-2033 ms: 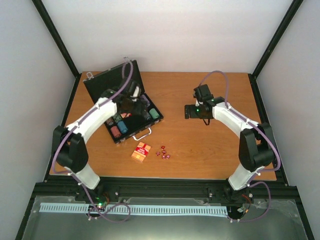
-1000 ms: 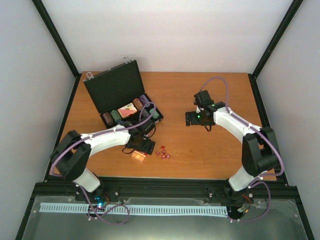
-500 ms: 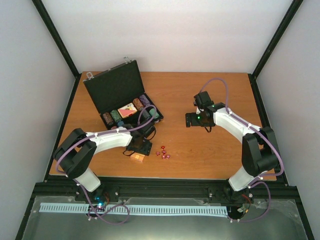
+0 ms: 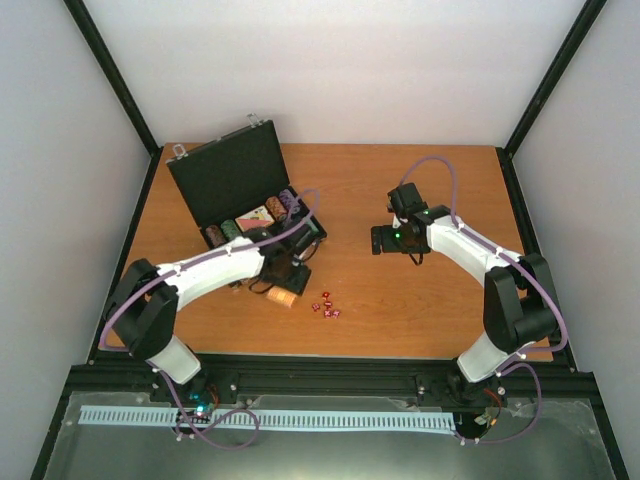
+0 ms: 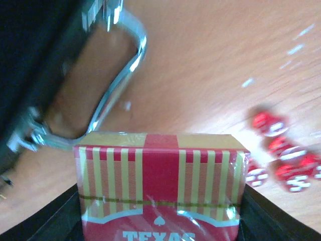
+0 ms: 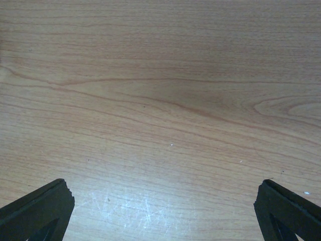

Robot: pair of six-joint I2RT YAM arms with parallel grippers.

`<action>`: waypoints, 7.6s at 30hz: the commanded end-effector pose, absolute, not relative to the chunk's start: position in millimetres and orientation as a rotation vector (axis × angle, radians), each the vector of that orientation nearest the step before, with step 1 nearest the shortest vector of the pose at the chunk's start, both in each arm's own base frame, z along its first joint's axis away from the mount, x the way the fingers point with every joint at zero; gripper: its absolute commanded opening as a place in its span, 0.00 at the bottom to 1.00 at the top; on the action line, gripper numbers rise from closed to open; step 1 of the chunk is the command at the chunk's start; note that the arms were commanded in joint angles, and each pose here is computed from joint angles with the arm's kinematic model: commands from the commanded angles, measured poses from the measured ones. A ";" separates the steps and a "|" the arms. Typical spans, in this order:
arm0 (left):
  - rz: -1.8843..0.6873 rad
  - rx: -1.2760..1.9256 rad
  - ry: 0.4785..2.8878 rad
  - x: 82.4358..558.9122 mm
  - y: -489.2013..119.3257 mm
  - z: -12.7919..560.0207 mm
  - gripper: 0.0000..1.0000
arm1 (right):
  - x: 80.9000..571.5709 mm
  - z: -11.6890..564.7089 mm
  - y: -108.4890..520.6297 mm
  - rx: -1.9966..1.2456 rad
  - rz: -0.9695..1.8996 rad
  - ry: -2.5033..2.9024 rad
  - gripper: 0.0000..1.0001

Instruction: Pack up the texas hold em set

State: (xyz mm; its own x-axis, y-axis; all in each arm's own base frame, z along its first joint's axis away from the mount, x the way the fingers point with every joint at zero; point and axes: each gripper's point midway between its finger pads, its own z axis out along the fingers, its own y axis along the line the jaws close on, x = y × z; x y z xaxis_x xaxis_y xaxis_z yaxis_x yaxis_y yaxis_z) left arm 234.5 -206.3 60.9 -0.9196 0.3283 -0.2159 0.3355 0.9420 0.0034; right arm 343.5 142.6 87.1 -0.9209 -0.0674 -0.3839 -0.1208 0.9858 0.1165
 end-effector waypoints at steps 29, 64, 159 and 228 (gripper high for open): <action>0.079 1.008 2.502 421.6 -169.7 78.7 0.57 | 361.1 83.6 148.9 -0.124 0.182 2.739 1.00; 0.112 1.000 2.557 378.3 -146.4 69.5 0.90 | 354.0 77.3 148.8 -0.147 0.191 2.754 1.00; -0.501 0.776 2.604 281.9 -246.6 148.4 1.00 | 331.0 67.7 136.7 -0.155 0.156 2.791 1.00; -0.179 0.436 2.694 351.7 -195.6 122.8 0.15 | 318.7 53.8 137.1 -0.150 0.184 2.828 1.00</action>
State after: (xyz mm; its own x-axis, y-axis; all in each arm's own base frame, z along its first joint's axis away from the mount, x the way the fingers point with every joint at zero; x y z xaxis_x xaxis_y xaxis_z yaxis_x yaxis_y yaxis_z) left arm 311.9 -231.2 104.5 -0.8261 0.3941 -0.4029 0.4722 0.8742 -0.1130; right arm 318.2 135.0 53.1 -0.9505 -0.0790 -0.3005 -0.1160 0.9874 0.1073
